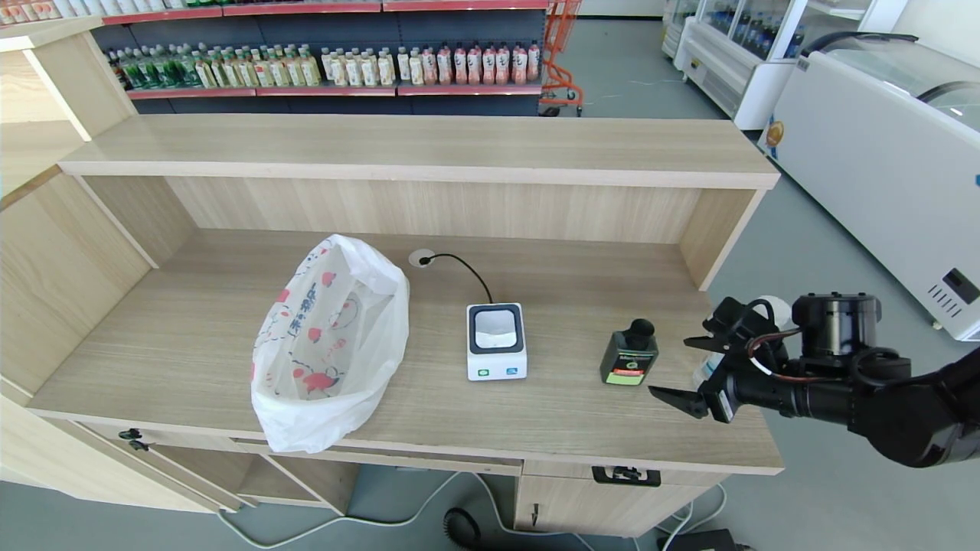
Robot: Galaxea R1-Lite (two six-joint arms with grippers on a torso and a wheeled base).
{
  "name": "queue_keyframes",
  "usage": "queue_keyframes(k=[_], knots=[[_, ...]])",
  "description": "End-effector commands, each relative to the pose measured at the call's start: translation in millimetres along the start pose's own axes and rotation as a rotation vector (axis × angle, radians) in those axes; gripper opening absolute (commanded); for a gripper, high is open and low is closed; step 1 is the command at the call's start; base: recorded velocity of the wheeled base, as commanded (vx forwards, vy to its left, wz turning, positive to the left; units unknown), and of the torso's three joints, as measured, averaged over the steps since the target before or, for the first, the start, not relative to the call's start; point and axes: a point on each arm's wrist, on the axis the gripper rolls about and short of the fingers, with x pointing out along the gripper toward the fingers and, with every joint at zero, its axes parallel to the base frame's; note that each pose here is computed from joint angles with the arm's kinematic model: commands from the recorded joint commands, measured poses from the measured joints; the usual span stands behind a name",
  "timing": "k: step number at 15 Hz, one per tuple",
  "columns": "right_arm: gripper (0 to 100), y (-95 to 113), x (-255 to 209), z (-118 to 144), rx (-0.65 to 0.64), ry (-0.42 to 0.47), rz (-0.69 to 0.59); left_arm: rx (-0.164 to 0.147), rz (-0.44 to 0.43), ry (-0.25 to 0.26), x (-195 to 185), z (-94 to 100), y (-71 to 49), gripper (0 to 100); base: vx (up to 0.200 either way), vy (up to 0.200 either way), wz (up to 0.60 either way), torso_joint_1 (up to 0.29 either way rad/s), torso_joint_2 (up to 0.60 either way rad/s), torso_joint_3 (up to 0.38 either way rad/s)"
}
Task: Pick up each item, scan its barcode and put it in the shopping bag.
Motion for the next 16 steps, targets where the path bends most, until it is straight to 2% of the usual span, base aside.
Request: queue_keyframes(k=[1,7,15,16], knots=[[100,-2.4,14.1,-4.7,0.001,0.0,0.016,0.0,0.0,0.0,0.0,0.0,0.0,100,0.0,0.0,0.0,0.0,0.0,0.0],[100,-9.2,37.5,-9.7,-0.018,-0.028,0.01,0.0,0.0,0.0,0.0,0.0,0.0,100,0.0,0.0,0.0,0.0,0.0,0.0],[100,-4.3,68.1,-11.9,-0.046,-0.061,0.037,0.0,0.0,0.0,0.0,0.0,0.0,100,0.0,0.0,0.0,0.0,0.0,0.0],[0,-3.6,71.5,-12.4,-0.051,-0.068,0.037,0.0,0.0,0.0,0.0,0.0,0.0,100,0.0,0.0,0.0,0.0,0.0,0.0]])
